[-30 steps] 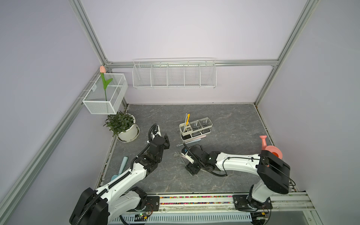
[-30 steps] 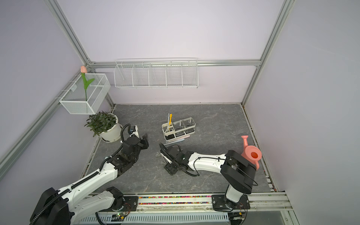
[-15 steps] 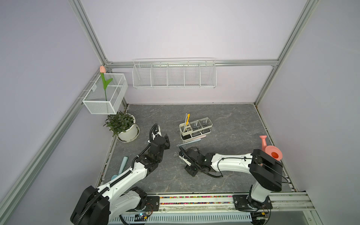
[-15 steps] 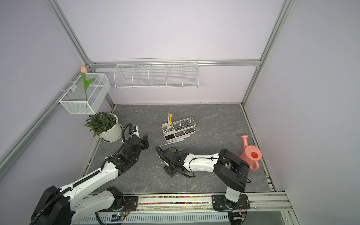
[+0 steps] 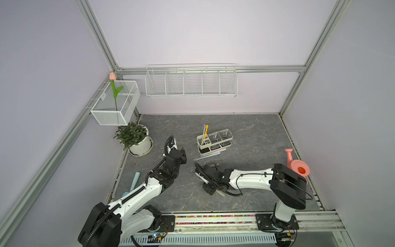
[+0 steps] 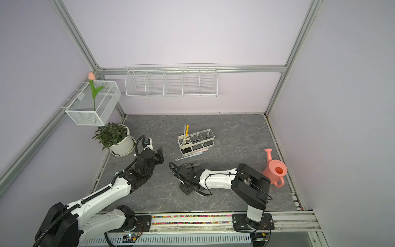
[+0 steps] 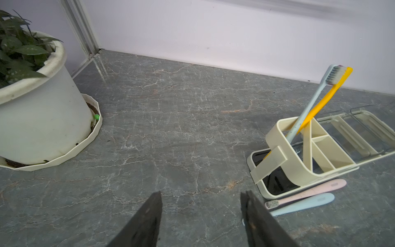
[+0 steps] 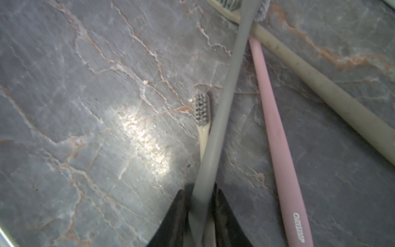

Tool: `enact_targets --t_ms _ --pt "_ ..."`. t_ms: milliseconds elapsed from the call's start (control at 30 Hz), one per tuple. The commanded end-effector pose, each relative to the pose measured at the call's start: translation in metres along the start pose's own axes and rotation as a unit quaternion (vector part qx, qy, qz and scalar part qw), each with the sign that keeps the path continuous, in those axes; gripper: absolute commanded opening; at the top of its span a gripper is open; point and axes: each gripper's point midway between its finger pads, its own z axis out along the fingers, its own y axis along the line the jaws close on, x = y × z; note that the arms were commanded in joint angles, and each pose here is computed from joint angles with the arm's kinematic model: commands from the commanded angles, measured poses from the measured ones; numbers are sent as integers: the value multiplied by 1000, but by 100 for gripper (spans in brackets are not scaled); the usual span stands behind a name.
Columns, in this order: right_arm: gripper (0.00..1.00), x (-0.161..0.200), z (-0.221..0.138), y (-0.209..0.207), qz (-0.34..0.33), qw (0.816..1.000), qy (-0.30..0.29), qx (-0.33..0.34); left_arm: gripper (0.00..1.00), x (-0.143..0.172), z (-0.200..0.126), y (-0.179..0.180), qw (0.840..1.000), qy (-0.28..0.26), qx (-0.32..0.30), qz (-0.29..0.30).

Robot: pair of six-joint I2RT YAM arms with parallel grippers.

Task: Place the toothbrush into the toothbrush holder
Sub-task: Pick up the toothbrush from the center of the board.

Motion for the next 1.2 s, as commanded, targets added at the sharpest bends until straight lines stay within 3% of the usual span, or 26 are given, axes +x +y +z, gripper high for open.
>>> enact_targets --t_ms 0,367,533,1167 --pt "26 -4 -2 0 -1 1000 -4 6 63 -3 1 5 1000 -3 -12 -14" --pt "24 -11 -11 -3 8 999 -29 13 63 -2 2 4 1000 0 -11 -17" --pt "18 -13 -15 -5 12 999 -40 17 63 -1 2 4 1000 0 -11 -17" --pt "19 -1 0 -5 12 1000 0 22 63 0 4 3 1000 5 -11 -15"
